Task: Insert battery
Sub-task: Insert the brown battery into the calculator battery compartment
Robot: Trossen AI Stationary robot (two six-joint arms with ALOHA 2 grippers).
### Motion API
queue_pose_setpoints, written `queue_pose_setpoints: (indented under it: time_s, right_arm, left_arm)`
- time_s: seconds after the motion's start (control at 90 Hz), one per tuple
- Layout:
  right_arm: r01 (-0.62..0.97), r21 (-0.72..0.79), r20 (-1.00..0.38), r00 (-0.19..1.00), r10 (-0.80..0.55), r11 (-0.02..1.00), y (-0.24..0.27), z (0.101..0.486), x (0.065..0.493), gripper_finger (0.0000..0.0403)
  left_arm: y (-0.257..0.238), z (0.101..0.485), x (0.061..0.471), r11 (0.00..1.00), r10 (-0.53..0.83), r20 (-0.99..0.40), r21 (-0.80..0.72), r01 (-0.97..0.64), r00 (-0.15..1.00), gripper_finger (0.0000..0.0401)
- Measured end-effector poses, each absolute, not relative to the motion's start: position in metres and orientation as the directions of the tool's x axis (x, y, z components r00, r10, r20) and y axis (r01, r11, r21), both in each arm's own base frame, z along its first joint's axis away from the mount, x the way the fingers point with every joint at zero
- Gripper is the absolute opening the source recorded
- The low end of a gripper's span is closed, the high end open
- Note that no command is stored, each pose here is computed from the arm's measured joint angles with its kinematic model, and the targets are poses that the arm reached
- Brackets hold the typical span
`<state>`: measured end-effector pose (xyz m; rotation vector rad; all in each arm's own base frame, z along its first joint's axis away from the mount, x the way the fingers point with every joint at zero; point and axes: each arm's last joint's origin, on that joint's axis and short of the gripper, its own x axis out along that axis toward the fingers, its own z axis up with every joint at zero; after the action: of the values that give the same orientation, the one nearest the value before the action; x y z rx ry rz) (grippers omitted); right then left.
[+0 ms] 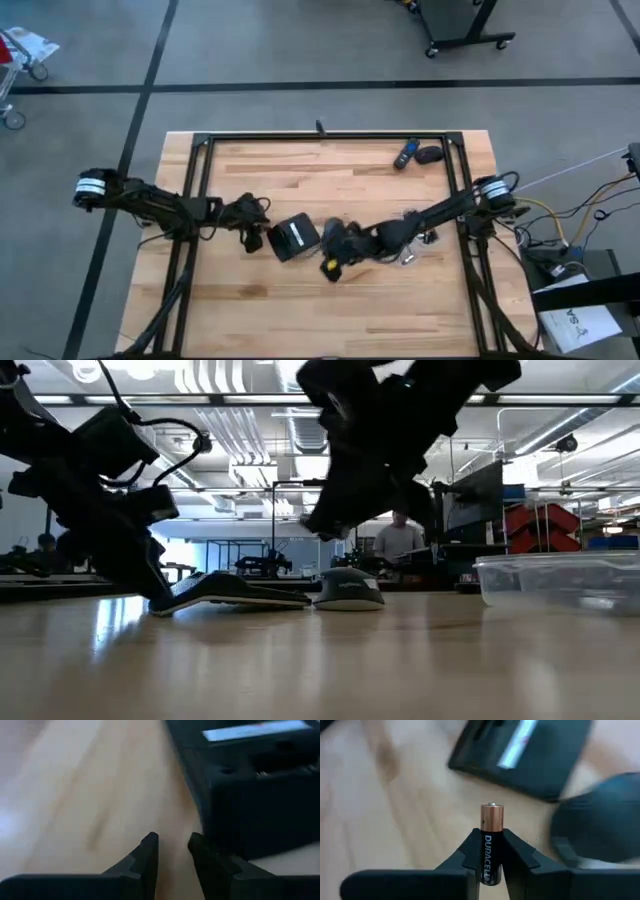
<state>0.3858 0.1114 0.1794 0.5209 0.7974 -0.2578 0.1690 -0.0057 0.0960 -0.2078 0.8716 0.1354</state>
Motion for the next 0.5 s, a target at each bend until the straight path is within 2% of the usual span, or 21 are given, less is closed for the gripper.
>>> queue_pose_setpoints:
  time_s: [0.2, 0.5]
  right_arm:
    - [0.399, 0.286, -0.803, 0.596, -0.009, 0.871, 0.120, 0.151, 0.397, 0.0033]
    - [0.354, 0.197, -0.839, 0.543, -0.029, 0.914, 0.110, 0.139, 0.398, 0.0033]
  left_arm:
    - [-0.039, 0.099, 0.169, 0.963, -0.107, -0.727, -0.246, -0.112, 0.679, 0.0101]
    - [-0.079, 0.092, 0.167, 0.960, -0.008, -0.711, -0.203, -0.194, 0.703, 0.0101]
